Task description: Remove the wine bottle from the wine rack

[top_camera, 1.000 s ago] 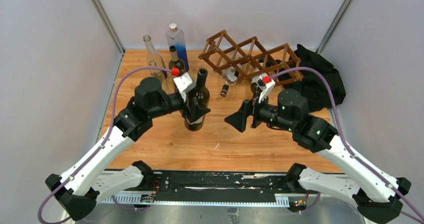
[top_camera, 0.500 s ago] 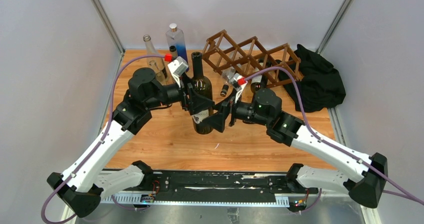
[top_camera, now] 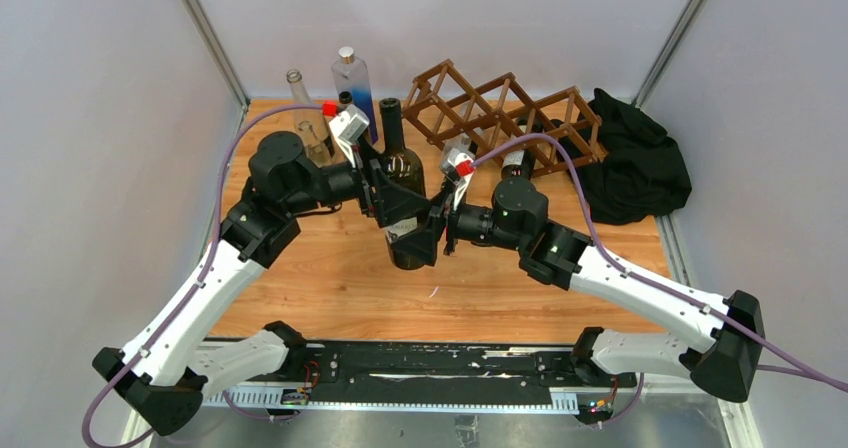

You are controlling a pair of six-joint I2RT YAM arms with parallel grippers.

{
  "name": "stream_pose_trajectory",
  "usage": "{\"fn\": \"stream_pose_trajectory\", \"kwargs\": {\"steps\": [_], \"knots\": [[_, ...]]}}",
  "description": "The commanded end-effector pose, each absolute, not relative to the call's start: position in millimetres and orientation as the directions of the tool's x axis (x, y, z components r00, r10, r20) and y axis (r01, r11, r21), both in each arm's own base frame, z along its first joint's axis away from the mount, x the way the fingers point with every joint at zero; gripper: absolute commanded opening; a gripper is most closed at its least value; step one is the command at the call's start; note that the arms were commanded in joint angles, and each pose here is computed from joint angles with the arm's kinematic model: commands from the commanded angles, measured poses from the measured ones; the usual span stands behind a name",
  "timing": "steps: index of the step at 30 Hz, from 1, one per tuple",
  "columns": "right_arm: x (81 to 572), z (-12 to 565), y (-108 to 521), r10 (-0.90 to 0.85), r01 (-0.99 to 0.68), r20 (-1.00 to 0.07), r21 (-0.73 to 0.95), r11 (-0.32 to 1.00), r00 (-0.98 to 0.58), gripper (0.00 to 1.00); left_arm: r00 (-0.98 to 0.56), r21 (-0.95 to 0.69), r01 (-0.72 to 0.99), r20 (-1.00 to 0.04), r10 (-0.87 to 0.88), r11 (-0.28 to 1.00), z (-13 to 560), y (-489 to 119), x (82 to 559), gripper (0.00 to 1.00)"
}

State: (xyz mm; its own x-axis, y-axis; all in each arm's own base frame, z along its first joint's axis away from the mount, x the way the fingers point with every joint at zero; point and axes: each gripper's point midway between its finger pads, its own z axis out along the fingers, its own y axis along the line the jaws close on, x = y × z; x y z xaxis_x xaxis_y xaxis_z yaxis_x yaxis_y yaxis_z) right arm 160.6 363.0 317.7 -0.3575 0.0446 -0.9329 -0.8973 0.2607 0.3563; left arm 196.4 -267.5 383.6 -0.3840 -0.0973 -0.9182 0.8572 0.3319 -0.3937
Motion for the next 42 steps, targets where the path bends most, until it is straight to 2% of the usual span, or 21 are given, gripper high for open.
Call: {"fn": "stream_pose_trajectory", "kwargs": {"steps": [1,7,11,15,22,23,24,25,27,28,37,42], "knots": [[165.4,317.5,357.1,0.004,-0.903,-0.955,0.281,0.324,-0.296,0.0,-0.278,-0.332,0.89,-0.938,-0.207,0.311,443.9,-257.4,190.6,1.0],[165.1,305.4,345.6,-0.04,-0.901,-0.965,0.228,0.37,-0.261,0.0,-0.28,-0.332,0.899,-0.937,-0.21,0.286,453.7,-255.6,193.4,0.98],[163.5,302.7,341.6,-0.048,-0.903,-0.968,0.211,0.375,-0.246,0.0,-0.285,-0.333,0.902,-0.937,-0.201,0.274,453.4,-257.2,196.3,0.87],[164.4,302.5,338.0,-0.059,-0.9,-0.969,0.197,0.388,-0.238,0.0,-0.314,-0.35,0.899,-0.934,-0.17,0.262,443.6,-260.0,200.0,0.67],[165.5,302.6,334.6,-0.053,-0.896,-0.972,0.188,0.401,-0.228,0.0,-0.337,-0.337,0.884,-0.94,-0.06,0.324,412.2,-260.9,215.0,0.13],[166.6,300.5,333.7,-0.058,-0.891,-0.97,0.192,0.412,-0.236,0.08,-0.334,-0.328,0.883,-0.942,-0.041,0.335,408.0,-260.9,218.4,0.07],[167.8,299.3,332.9,-0.059,-0.885,-0.968,0.198,0.422,-0.245,0.25,-0.326,-0.319,0.886,-0.945,-0.036,0.337,409.4,-261.1,219.8,0.02],[170.9,296.6,331.0,-0.061,-0.871,-0.964,0.206,0.446,-0.26,0.48,-0.309,-0.3,0.888,-0.95,-0.03,0.349,411.4,-260.6,223.2,0.0],[176.6,285.5,323.5,-0.083,-0.837,-0.952,0.217,0.502,-0.296,0.81,-0.261,-0.242,0.895,-0.965,0.0,0.374,412.9,-260.9,235.2,0.0],[178.1,283.1,321.3,-0.084,-0.828,-0.949,0.219,0.516,-0.304,0.87,-0.232,-0.213,0.897,-0.973,0.003,0.388,419.5,-259.4,240.4,0.0],[181.2,266.6,273.9,-0.048,-0.716,-0.938,0.23,0.659,-0.345,0.92,-0.109,-0.097,0.854,-0.994,-0.007,0.511,433.9,-249.3,334.7,0.0],[193.4,262.8,234.5,0.024,-0.575,-0.928,0.251,0.779,-0.372,0.93,-0.038,-0.041,0.841,-0.999,-0.017,0.539,425.6,-248.9,378.0,0.0]]}}
